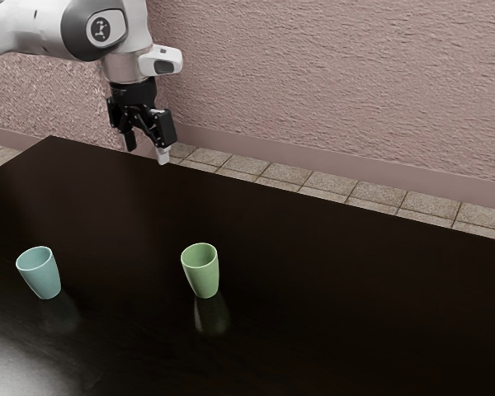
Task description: Place the right cup onto the left cup
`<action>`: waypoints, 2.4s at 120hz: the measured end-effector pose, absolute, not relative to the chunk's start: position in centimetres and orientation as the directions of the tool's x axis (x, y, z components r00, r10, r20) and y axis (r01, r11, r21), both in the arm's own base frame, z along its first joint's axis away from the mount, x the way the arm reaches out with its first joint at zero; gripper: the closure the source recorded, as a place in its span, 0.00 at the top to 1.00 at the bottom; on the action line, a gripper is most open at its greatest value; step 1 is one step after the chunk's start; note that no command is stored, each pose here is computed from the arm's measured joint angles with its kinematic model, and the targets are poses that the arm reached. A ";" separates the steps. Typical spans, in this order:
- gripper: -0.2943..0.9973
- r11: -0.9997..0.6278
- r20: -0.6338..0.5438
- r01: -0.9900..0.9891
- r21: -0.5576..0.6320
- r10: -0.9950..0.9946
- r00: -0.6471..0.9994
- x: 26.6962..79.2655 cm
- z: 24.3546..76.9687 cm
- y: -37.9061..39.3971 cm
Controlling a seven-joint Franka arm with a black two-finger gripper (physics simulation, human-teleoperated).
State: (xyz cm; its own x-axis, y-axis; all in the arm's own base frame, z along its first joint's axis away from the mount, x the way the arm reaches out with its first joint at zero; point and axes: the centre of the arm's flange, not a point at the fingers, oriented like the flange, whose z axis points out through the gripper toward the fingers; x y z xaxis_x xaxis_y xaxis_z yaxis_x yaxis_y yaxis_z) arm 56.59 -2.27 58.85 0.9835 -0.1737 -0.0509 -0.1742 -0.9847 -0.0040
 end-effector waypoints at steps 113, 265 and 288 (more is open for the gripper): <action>0.77 -0.974 -0.089 -0.201 0.102 -0.210 0.974 55.5 47.0 -7.4; 0.42 -0.986 -0.124 -0.112 0.121 -0.127 0.984 61.3 32.1 -8.2; 0.26 -0.988 -0.126 -0.085 0.127 -0.101 0.987 61.3 31.8 -8.0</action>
State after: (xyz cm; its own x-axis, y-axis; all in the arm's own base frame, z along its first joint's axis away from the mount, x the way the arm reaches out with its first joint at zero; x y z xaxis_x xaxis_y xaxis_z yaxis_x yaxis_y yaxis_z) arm 61.31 -7.96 31.84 0.9869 -0.1007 -0.1264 -0.0846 -0.9883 0.1269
